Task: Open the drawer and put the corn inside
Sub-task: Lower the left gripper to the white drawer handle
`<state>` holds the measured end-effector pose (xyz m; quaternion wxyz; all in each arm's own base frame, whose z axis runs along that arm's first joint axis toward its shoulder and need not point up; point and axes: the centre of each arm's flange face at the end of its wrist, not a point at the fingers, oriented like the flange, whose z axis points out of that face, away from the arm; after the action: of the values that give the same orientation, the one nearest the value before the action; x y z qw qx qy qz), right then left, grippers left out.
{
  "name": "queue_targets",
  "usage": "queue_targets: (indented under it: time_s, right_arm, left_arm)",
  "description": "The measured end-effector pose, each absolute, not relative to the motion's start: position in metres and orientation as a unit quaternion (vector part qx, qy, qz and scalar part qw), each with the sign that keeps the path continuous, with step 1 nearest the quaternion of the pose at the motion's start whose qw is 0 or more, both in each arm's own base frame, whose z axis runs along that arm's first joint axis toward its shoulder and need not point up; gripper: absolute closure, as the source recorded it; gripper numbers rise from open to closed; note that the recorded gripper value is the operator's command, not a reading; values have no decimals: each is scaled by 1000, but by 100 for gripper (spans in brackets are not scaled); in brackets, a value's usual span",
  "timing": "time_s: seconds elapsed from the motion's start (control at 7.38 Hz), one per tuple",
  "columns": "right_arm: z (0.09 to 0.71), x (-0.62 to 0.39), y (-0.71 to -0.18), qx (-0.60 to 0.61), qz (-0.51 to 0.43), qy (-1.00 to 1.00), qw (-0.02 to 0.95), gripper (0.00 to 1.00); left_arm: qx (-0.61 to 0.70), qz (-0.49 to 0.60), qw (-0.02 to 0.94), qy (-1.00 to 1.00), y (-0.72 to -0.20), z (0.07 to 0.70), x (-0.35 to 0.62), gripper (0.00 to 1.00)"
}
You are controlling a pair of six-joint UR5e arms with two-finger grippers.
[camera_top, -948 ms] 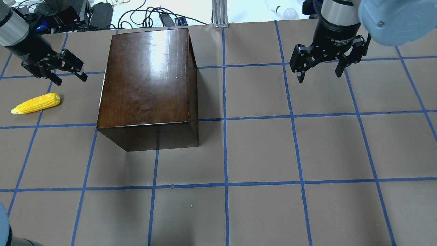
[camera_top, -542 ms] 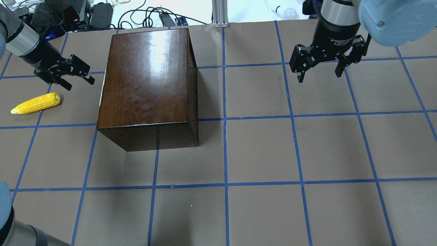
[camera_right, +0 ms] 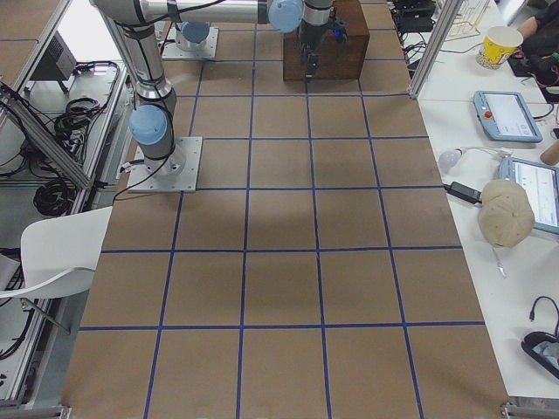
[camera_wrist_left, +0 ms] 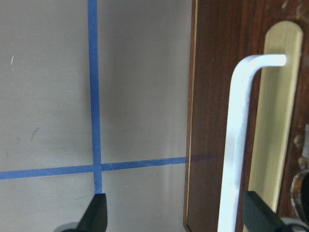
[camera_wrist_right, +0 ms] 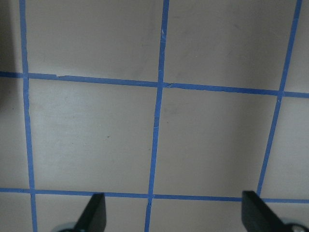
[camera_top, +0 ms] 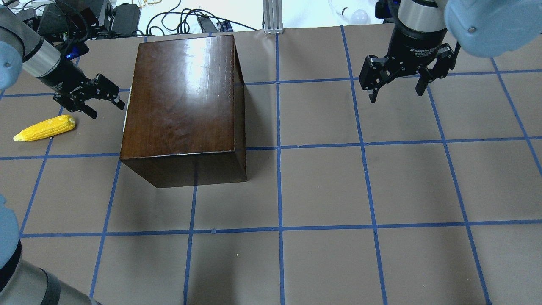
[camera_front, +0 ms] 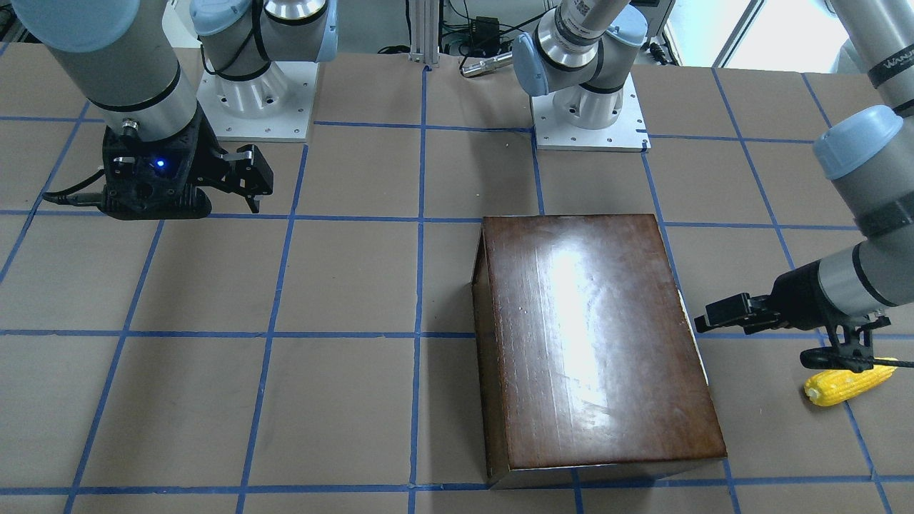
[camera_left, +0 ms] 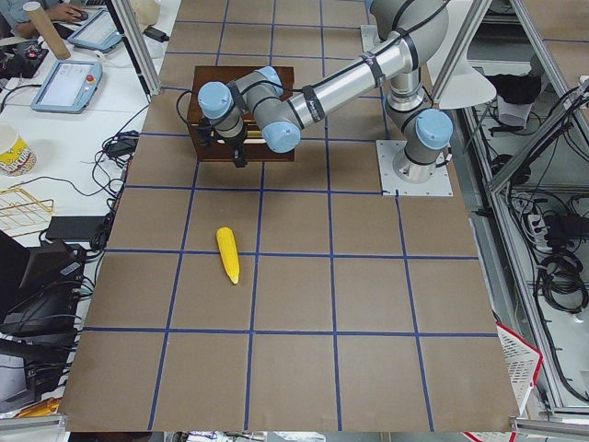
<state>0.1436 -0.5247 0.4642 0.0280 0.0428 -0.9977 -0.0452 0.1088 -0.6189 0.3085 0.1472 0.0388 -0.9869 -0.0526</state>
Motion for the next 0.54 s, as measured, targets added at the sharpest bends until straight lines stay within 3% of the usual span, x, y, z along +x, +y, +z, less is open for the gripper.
queue_targets:
  time_s: [0.54]
  right_arm:
    - [464,143,-525,42,-45,-998,28,0]
  left_arm:
    - [46,-52,179,-981,-623,296,104,0]
